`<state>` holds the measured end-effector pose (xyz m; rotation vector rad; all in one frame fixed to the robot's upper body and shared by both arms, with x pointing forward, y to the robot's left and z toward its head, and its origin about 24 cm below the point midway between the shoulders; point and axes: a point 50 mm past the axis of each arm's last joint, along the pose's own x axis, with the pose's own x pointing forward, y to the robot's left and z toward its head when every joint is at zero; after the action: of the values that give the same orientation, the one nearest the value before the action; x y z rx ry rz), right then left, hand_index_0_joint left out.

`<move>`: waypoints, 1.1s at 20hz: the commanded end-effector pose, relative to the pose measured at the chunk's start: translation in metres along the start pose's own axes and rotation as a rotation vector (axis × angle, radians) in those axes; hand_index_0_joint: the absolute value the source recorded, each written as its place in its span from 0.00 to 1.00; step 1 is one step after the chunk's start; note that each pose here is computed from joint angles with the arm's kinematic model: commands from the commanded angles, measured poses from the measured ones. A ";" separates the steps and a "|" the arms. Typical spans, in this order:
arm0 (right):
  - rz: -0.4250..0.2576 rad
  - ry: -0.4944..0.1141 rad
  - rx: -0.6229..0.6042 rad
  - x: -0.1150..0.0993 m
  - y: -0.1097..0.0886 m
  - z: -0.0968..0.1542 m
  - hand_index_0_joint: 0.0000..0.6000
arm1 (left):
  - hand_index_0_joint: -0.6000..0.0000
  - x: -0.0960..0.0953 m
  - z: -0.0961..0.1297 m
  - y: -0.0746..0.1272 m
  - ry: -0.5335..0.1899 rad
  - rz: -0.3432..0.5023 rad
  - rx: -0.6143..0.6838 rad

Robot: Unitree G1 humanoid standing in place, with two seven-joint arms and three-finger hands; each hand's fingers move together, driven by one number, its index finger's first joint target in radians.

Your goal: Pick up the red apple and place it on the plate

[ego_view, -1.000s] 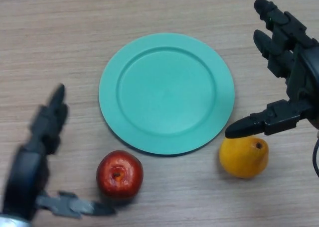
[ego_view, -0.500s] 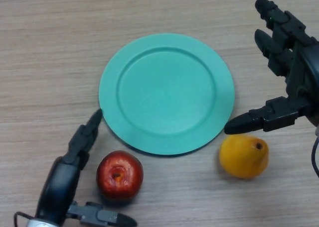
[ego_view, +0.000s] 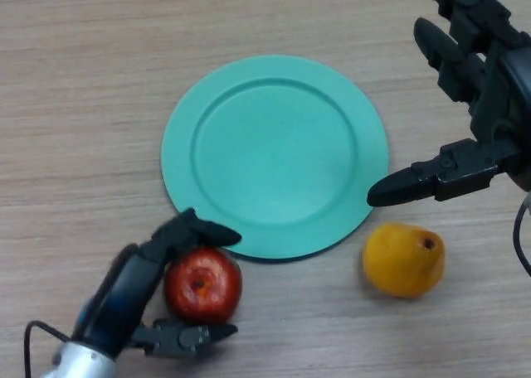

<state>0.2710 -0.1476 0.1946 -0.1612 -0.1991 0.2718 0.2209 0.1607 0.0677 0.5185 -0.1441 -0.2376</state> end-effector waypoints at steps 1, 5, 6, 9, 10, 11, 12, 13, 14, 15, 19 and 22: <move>-0.047 -0.208 -0.035 -0.004 -0.013 0.037 0.00 | 0.00 0.008 0.032 0.020 -0.172 0.077 0.033; -0.037 -0.245 -0.065 -0.004 -0.009 0.040 0.00 | 0.00 0.048 0.051 0.036 -0.328 0.149 0.126; -0.021 -0.246 -0.052 -0.007 -0.008 0.041 0.00 | 0.00 0.064 0.054 0.041 -0.318 0.134 0.076; -0.015 -0.235 -0.049 -0.009 -0.010 0.046 0.00 | 0.00 0.091 0.053 0.043 -0.294 0.141 0.040; -0.009 -0.248 -0.080 -0.011 -0.010 0.047 0.00 | 0.00 0.100 0.050 0.036 -0.273 0.076 0.062; -0.004 -0.250 -0.091 -0.011 -0.010 0.047 0.00 | 0.00 0.102 0.048 0.032 -0.266 0.025 0.063; 0.005 -0.258 -0.112 -0.013 -0.010 0.049 0.00 | 0.00 0.105 0.051 0.030 -0.330 -0.008 0.138; 0.009 -0.261 -0.121 -0.014 -0.010 0.049 0.00 | 0.00 0.107 0.052 0.031 -0.336 -0.008 0.134; 0.010 -0.266 -0.130 -0.015 -0.011 0.050 0.00 | 0.00 0.108 0.057 0.036 -0.359 0.020 0.079; 0.008 -0.271 -0.133 -0.016 -0.011 0.051 0.00 | 0.00 0.109 0.057 0.036 -0.361 0.019 0.071; 0.000 -0.277 -0.129 -0.017 -0.011 0.050 0.00 | 0.67 0.109 0.058 0.038 -0.347 0.047 0.096; 0.000 -0.280 -0.101 -0.018 -0.012 0.052 0.00 | 1.00 0.100 0.070 0.051 -0.375 0.057 0.172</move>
<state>0.2591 -0.1472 0.2089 -0.2112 -0.2594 0.3358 0.3152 0.1356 0.1254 0.6298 -0.3640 -0.3317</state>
